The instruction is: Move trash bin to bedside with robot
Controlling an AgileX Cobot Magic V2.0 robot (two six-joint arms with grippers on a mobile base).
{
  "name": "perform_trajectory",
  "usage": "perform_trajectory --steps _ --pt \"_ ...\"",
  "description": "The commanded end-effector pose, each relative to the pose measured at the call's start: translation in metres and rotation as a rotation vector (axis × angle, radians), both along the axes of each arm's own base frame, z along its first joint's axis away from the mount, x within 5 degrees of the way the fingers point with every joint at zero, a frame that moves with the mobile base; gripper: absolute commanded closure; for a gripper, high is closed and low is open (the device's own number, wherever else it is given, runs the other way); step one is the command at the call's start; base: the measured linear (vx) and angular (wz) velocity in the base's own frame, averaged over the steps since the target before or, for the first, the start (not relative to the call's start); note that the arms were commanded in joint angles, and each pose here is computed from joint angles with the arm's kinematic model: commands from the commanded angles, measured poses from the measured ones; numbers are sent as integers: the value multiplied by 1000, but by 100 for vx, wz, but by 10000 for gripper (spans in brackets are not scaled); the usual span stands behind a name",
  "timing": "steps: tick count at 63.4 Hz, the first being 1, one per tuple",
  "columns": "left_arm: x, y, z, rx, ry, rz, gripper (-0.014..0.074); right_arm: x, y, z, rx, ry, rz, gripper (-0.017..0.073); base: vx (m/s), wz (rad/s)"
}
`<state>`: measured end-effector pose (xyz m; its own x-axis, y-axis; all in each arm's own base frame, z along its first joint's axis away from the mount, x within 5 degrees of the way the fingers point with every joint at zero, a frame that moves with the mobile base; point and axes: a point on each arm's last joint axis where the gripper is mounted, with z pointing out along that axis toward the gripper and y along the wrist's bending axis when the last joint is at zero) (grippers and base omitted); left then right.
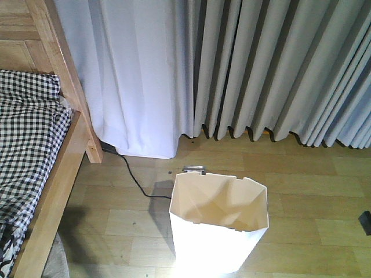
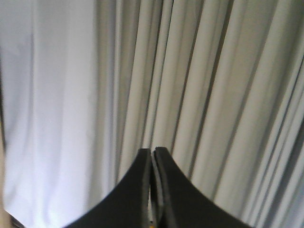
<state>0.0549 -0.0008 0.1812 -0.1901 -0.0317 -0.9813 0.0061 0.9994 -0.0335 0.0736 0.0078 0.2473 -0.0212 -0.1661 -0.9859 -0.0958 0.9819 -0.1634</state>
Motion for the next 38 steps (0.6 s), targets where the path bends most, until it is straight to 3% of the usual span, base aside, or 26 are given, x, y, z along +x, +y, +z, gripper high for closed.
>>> perform_trajectory --steps 1,10,17,22,28,38 --pt "1 0 1 -8 -64 -4 599 0 -4 14 -20 -73 -49 568 0 0" --pt "1 0 1 -8 -64 -4 599 0 -8 14 27 -125 -87 568 0 0" --pt "1 0 1 -8 -64 -4 599 -5 -15 -4 83 -127 -184 568 0 0" --pt "1 0 1 -8 -64 -4 599 -11 -17 -22 90 -133 -227 568 0 0" --pt "1 0 1 -8 -64 -4 599 -17 -14 -40 65 -159 -205 568 0 0" --pt "1 0 1 -8 -64 -4 599 -18 -14 -45 100 -111 -192 568 0 0"
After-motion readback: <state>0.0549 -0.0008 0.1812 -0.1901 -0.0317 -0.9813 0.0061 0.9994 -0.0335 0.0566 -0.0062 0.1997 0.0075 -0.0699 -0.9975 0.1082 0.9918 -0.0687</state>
